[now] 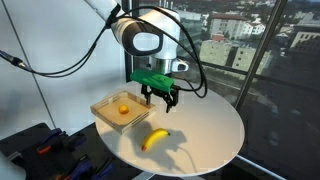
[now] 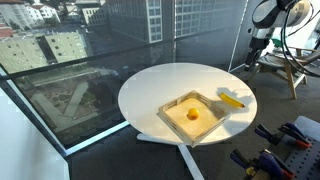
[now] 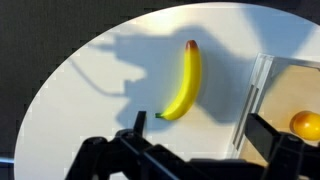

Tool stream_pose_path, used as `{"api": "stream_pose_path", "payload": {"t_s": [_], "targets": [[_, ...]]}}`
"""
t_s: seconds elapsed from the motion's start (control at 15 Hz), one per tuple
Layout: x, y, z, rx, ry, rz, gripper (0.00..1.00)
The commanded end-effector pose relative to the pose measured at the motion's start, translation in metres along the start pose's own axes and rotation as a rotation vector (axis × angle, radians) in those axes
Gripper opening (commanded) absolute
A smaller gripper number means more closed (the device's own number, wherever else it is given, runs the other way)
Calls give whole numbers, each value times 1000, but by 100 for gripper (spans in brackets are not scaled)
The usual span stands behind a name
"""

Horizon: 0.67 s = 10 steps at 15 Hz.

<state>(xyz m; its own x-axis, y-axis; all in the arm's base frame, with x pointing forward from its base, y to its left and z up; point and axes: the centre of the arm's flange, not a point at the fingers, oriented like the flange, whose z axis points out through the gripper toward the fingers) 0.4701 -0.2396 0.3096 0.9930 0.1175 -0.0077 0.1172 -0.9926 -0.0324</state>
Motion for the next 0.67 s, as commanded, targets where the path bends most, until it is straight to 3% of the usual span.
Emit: {"api": "stream_pose_path", "payload": {"t_s": [0.0,0.6], "targets": [[0,0,0,0,0,0,100],[17,-6,1,5,3,-18,100]]}}
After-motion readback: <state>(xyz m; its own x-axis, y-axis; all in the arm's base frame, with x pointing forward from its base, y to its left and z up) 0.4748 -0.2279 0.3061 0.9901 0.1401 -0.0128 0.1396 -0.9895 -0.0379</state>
